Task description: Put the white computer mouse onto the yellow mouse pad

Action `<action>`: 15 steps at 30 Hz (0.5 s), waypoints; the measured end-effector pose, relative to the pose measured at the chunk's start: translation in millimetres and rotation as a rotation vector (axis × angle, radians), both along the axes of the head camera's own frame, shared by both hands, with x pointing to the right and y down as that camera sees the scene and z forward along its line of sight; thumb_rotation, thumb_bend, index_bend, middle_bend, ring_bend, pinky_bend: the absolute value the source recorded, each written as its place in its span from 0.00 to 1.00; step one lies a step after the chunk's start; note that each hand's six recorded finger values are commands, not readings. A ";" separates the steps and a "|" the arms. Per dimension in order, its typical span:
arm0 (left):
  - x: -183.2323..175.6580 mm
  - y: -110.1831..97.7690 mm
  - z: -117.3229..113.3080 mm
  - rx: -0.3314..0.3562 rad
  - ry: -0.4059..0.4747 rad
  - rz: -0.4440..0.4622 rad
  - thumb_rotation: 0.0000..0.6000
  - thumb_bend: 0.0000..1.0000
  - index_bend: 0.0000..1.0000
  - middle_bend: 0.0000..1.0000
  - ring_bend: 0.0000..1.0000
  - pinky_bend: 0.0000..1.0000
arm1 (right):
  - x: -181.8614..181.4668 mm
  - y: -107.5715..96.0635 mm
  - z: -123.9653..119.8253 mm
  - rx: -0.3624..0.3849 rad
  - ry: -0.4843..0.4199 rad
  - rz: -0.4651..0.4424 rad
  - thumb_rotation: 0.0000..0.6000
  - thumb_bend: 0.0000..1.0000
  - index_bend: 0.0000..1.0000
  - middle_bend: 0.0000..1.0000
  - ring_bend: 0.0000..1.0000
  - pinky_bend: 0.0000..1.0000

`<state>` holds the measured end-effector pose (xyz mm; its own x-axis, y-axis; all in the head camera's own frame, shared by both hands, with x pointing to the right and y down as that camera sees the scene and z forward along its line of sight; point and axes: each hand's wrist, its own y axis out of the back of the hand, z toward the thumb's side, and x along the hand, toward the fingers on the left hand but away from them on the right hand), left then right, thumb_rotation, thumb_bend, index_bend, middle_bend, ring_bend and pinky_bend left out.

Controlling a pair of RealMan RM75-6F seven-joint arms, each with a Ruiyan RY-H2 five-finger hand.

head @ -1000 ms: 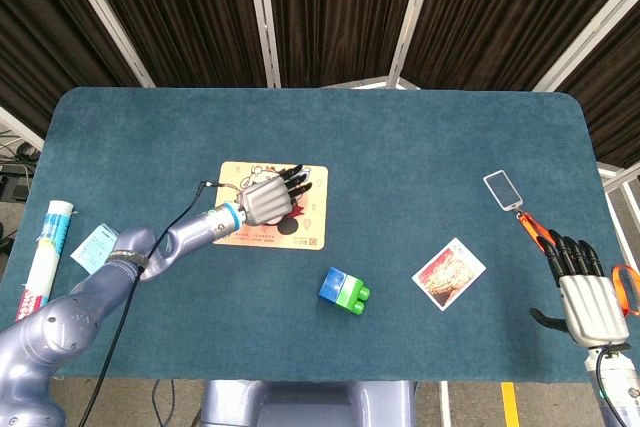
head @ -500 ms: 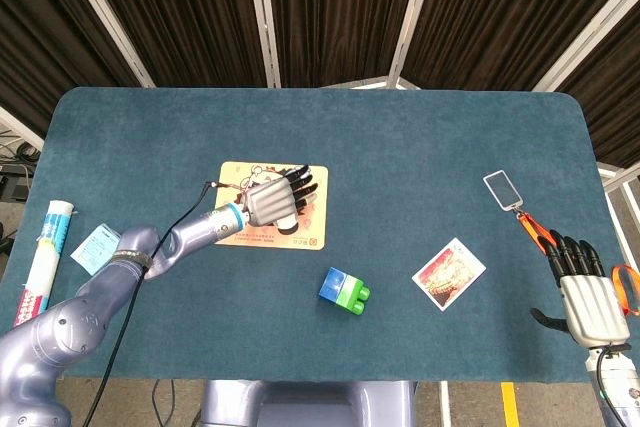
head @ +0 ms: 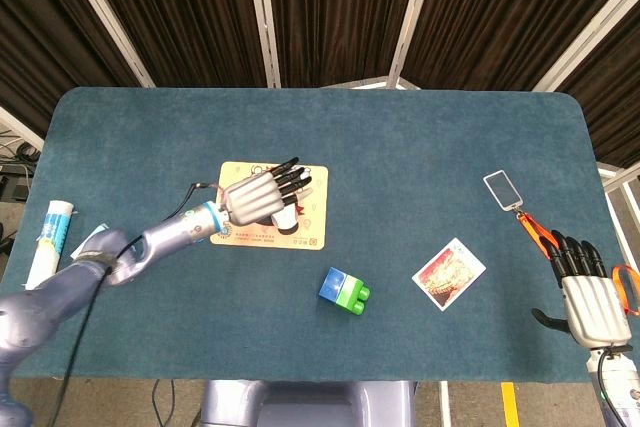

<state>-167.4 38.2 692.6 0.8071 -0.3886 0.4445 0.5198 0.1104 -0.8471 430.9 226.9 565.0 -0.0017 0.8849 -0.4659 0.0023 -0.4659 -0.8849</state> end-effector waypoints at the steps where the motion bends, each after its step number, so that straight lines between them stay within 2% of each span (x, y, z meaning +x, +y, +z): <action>1: -4.8 2.6 -3.8 -0.003 0.007 -0.010 1.00 0.29 0.03 0.00 0.00 0.00 | 0.0 0.1 0.0 0.001 0.002 0.000 1.00 0.09 0.00 0.00 0.00 0.00; 4: -24.4 12.1 -17.6 -0.010 0.028 -0.058 1.00 0.29 0.03 0.00 0.00 0.00 | -0.1 0.2 -0.2 0.004 0.006 0.000 1.00 0.09 0.00 0.00 0.00 0.00; 10: -68.4 37.8 -50.4 -0.063 0.083 -0.243 1.00 0.27 0.01 0.00 0.00 0.00 | -0.5 1.2 -1.1 0.015 0.018 -0.005 1.00 0.09 0.00 0.00 0.00 0.00; 15: -119.7 64.6 -79.8 -0.135 0.141 -0.525 1.00 0.27 0.00 0.00 0.00 0.00 | -0.6 2.9 -2.9 0.026 0.020 -0.006 1.00 0.09 0.00 0.00 0.00 0.00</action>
